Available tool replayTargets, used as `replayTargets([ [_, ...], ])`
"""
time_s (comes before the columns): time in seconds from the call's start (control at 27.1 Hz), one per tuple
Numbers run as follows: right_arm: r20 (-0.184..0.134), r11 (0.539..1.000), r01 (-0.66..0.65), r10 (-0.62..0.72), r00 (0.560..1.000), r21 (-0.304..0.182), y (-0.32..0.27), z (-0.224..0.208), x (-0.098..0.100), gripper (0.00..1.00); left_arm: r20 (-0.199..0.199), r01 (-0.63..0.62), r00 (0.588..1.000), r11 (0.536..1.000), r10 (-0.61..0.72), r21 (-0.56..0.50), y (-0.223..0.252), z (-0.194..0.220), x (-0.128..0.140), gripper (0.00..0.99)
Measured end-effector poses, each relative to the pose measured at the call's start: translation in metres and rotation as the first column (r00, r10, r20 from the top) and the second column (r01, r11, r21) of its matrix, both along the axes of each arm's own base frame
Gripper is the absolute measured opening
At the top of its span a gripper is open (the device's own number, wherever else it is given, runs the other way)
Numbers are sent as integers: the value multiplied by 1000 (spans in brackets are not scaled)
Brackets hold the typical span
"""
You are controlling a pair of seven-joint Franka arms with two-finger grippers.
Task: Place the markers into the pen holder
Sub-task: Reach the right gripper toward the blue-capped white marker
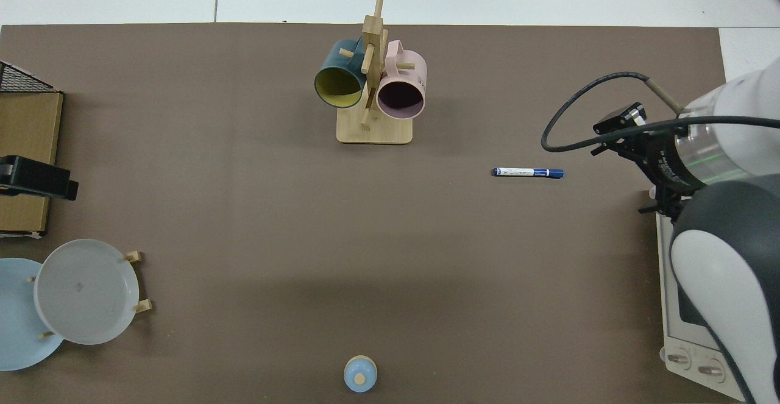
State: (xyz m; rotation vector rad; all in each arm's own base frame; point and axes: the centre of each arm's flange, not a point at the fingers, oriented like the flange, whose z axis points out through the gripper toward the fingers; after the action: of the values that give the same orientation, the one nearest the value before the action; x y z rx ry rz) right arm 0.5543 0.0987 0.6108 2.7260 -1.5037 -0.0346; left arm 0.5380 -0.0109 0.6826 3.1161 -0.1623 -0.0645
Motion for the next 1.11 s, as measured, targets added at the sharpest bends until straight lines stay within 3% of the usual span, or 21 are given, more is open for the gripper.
replayTargets([
  [0.18, -9, 991, 133, -133, 991, -6, 4, -22, 11, 987, 0, -1, 1000, 1000, 1, 0, 1, 0, 0, 991],
  [0.66, 15, 963, 270, -270, 963, 1, 2, -64, 26, 991, -1, -3, 1000, 1000, 3, 0, 2, 0, 0, 991],
  [1.11, 94, 937, 344, -348, 933, 55, 12, -143, 50, 991, -1, -3, 1000, 1000, 3, 0, 2, 0, 0, 991],
])
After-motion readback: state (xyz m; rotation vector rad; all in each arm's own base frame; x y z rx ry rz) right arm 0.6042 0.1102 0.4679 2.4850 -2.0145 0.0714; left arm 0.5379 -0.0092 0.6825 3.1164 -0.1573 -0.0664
